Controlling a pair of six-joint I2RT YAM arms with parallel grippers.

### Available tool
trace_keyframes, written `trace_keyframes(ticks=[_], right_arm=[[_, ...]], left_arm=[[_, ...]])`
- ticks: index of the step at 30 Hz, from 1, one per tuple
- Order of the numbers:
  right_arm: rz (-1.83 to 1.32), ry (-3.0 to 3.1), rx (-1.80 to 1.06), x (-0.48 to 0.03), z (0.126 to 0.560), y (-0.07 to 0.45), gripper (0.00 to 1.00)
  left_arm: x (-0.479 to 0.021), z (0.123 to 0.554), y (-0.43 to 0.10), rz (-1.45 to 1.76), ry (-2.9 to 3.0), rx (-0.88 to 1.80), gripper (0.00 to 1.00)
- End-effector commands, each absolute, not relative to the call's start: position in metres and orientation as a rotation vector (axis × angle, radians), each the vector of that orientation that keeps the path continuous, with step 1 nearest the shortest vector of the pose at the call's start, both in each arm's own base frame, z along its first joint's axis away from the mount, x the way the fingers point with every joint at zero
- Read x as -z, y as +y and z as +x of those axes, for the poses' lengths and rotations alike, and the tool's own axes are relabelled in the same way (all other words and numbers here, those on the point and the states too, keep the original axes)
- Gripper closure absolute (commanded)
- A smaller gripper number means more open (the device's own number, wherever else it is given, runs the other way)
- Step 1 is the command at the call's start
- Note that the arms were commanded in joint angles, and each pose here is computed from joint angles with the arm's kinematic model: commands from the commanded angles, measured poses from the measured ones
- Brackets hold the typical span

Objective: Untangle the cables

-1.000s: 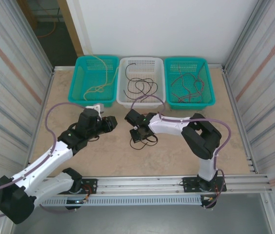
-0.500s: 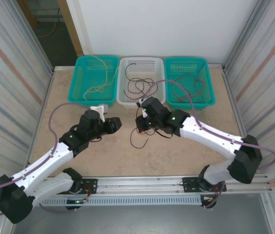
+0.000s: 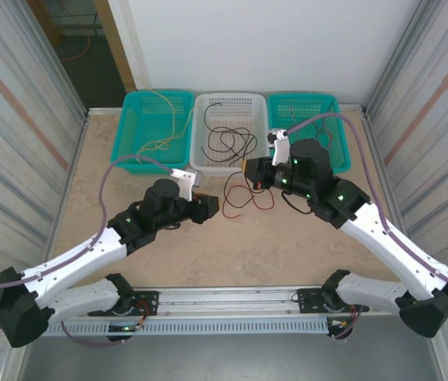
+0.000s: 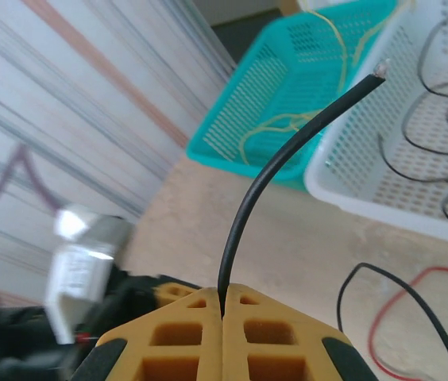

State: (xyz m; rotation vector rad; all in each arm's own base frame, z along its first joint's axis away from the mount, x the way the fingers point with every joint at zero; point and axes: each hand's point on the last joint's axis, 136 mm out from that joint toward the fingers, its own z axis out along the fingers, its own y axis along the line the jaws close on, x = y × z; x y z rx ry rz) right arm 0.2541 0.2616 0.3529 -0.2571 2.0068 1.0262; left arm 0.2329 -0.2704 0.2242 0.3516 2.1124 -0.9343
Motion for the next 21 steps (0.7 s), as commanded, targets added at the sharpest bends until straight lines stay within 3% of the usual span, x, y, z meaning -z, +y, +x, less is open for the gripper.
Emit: trace_keyframes(ticks=[1,6,14,21], right_arm=[[-0.294,1.848,-1.184,-0.407,0.239,0.264,1.00],[-0.324,1.748,-1.237,-0.440,0.229,0.261,1.00],[-0.395,1.657,-1.312,-0.466,0.215,0.265,1.00],[-0.426,1.608,-1.340,-0.477,0.207,0.264,1.00]], left_arm=[[-0.249,0.238,-0.276,0.411,2.037,0.919,0.55],[-0.265,0.237,-0.277,0.454,1.998,0.914,0.46],[-0.281,0.236,-0.276,0.443,1.956,0.934,0.43],[-0.281,0.239,-0.277,0.438,1.965,0.951,0.48]])
